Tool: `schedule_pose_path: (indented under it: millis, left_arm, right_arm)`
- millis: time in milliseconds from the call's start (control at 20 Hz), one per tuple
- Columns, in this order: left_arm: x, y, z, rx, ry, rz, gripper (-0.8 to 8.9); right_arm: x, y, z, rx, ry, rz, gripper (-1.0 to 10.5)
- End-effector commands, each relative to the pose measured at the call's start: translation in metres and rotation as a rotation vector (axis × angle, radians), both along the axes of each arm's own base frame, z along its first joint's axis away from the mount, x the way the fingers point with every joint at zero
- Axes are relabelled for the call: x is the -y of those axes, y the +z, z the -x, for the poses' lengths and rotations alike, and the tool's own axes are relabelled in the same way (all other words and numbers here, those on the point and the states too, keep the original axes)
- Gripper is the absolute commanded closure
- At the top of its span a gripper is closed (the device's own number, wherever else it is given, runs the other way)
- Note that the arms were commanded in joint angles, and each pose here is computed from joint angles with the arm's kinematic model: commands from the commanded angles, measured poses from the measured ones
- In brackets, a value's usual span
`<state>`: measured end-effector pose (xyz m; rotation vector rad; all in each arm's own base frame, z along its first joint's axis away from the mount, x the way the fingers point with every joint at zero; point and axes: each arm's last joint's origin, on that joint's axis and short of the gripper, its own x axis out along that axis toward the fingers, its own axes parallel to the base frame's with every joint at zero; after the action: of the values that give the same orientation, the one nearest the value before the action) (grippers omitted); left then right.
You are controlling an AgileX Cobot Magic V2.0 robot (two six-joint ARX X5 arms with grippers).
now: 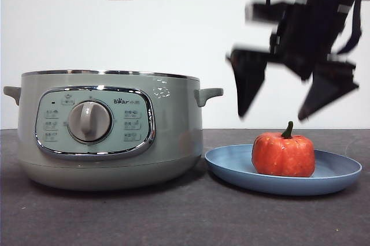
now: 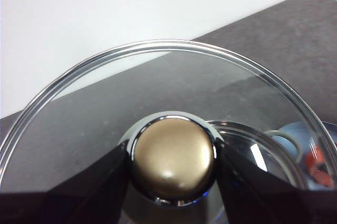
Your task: Take the pumpkin out from the steamer,put the pumpkin in the blue plate,close the lid
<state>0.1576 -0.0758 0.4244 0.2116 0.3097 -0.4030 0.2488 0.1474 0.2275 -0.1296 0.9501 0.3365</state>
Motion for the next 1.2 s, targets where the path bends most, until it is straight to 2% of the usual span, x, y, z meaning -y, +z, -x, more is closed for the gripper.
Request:
schedule_pose_path:
  millis: [50, 300, 550, 800, 1200]
  left_arm:
    - [0.003, -0.002, -0.007, 0.018, 0.002, 0.020, 8.23]
    - [0.019, -0.038, -0.035, -0.082, -0.019, 0.029, 8.23]
    - [0.037, -0.069, -0.068, -0.162, -0.040, 0.001, 8.23]
    - [0.058, -0.098, -0.100, -0.236, -0.112, -0.001, 8.23]
    - [0.067, -0.120, -0.109, -0.330, -0.114, -0.049, 8.23]
  right_arm:
    - [0.007, 0.022, 0.012, 0.066, -0.013, -0.064, 4.1]
    - [0.027, 0.076, 0.046, 0.261, -0.014, -0.182, 4.1]
    - [0.045, 0.107, 0.075, 0.394, -0.019, -0.262, 4.1]
    - [0.054, 0.114, 0.085, 0.445, -0.082, -0.229, 4.1]
    - [0.055, 0.111, 0.086, 0.419, -0.082, -0.212, 4.1]
